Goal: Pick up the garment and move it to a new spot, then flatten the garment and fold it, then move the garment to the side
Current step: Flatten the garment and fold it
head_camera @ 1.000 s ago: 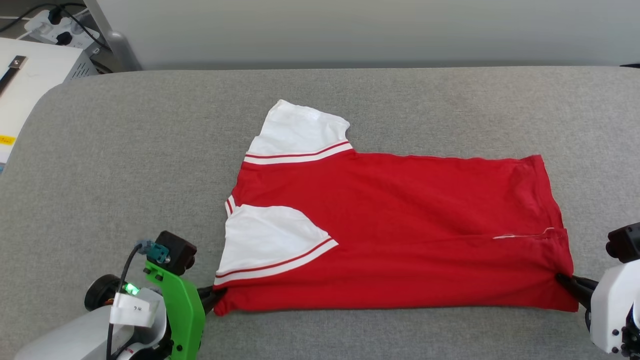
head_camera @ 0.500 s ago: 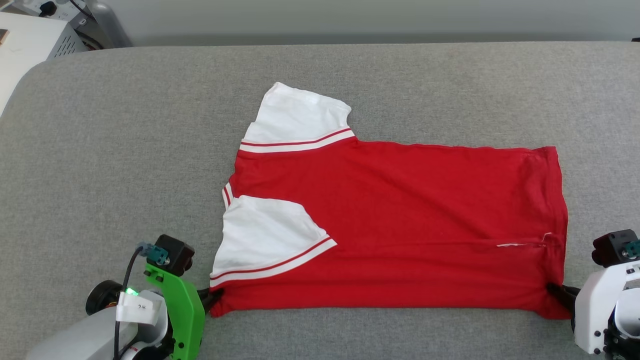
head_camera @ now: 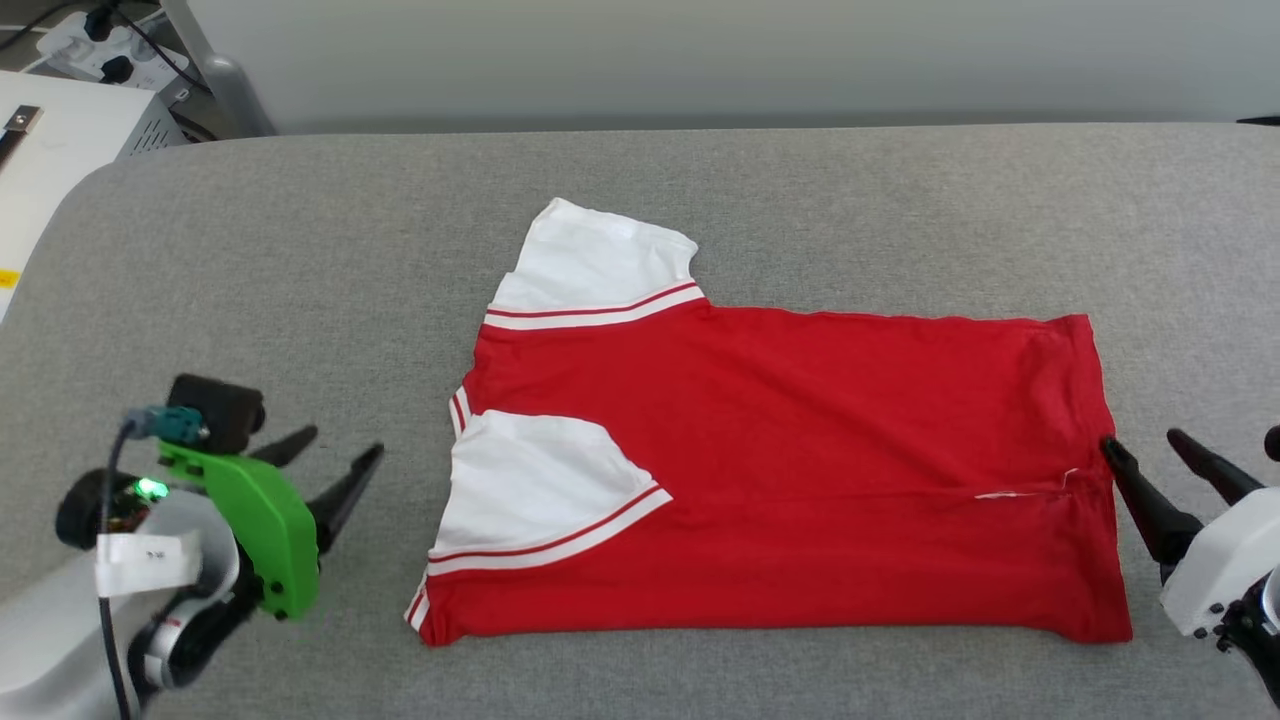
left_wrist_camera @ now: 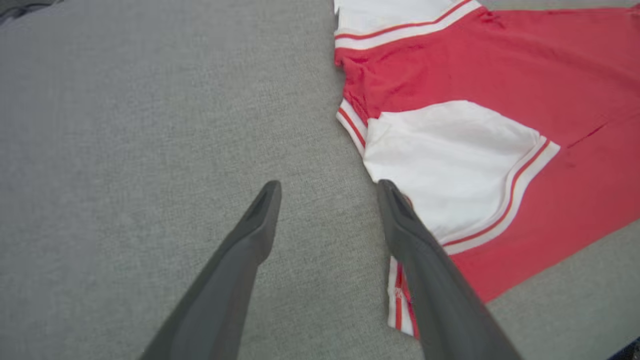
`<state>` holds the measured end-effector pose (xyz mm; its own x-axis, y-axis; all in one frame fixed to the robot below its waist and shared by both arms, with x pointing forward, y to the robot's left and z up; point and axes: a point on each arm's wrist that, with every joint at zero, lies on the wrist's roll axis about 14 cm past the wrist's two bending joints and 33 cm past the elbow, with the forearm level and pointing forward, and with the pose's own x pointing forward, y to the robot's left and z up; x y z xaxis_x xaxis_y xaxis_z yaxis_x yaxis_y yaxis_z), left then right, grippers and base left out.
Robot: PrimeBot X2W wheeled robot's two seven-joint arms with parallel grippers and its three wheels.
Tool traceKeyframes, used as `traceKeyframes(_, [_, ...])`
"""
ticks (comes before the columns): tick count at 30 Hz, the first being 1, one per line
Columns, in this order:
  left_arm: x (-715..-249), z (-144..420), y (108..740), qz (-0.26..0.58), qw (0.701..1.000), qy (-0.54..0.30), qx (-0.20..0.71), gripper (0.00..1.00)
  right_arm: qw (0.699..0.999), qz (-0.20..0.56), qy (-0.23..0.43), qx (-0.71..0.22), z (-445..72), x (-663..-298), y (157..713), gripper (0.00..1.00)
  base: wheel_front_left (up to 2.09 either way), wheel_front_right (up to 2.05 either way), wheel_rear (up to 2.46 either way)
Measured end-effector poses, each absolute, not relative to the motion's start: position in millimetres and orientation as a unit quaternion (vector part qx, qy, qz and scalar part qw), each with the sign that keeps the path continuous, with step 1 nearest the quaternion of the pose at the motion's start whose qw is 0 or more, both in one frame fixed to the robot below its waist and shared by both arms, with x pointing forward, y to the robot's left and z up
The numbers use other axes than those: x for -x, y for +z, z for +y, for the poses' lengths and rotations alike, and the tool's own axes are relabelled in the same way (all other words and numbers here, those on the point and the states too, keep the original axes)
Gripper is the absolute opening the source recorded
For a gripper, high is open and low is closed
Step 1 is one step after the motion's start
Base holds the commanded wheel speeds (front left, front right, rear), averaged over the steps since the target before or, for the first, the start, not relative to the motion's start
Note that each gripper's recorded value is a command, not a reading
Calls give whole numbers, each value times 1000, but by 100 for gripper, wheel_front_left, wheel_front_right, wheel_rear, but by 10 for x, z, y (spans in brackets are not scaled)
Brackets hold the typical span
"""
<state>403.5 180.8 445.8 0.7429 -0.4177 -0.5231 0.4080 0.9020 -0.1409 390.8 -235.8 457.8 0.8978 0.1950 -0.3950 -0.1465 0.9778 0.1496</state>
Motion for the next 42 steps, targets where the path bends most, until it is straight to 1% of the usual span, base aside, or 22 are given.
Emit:
traceKeyframes(4, [-4436, 1858, 4941, 188, 960, -208, -13, 100, 989, 123, 65, -55, -2400, -3989, 4896, 100, 0, 0, 0])
traceKeyframes(7, [-4717, 1821, 5267, 127, 970, -206, -27, 100, 995, 65, 49, -52, -2396, -4034, 5090, 100, 0, 0, 0])
traceKeyframes(12, [-5108, 1710, 5563, 75, 974, -210, -50, 100, 998, 9, 42, -46, -2295, -4082, 5294, 100, 0, 0, 0])
traceKeyframes(16, [-5441, 1499, 5681, 71, 968, -232, -66, 100, 998, -16, 45, -34, -2214, -4142, 5383, 100, 0, 0, 0])
traceKeyframes(19, [-5685, 1335, 5687, 85, 960, -253, -82, 100, 998, -42, 46, -28, -2166, -4220, 5478, 100, 0, 0, 0])
traceKeyframes(22, [-5896, 1179, 5576, 121, 950, -274, -87, 100, 997, -49, 48, -24, -2118, -4288, 5469, 100, 0, 0, 0])
traceKeyframes(25, [-6059, 1048, 5345, 183, 936, -288, -84, 100, 998, -41, 49, -14, -2103, -4345, 5378, 100, 0, 0, 0])
traceKeyframes(26, [-6090, 1020, 5217, 215, 929, -291, -83, 100, 998, -37, 49, -14, -2101, -4368, 5341, 100, 0, 0, 0])
traceKeyframes(30, [-6146, 959, 4759, 328, 891, -298, -100, 100, 998, -32, 47, -7, -2118, -4462, 5244, 100, 0, 0, 0])
traceKeyframes(34, [-6156, 862, 4384, 407, 854, -307, -102, 100, 999, -14, 40, -4, -2162, -4521, 5083, 100, 0, 0, 0])
traceKeyframes(42, [-6197, 812, 3804, 476, 819, -302, -107, 100, 1000, 9, 22, 1, -2286, -4557, 4859, 100, 0, 0, 0])
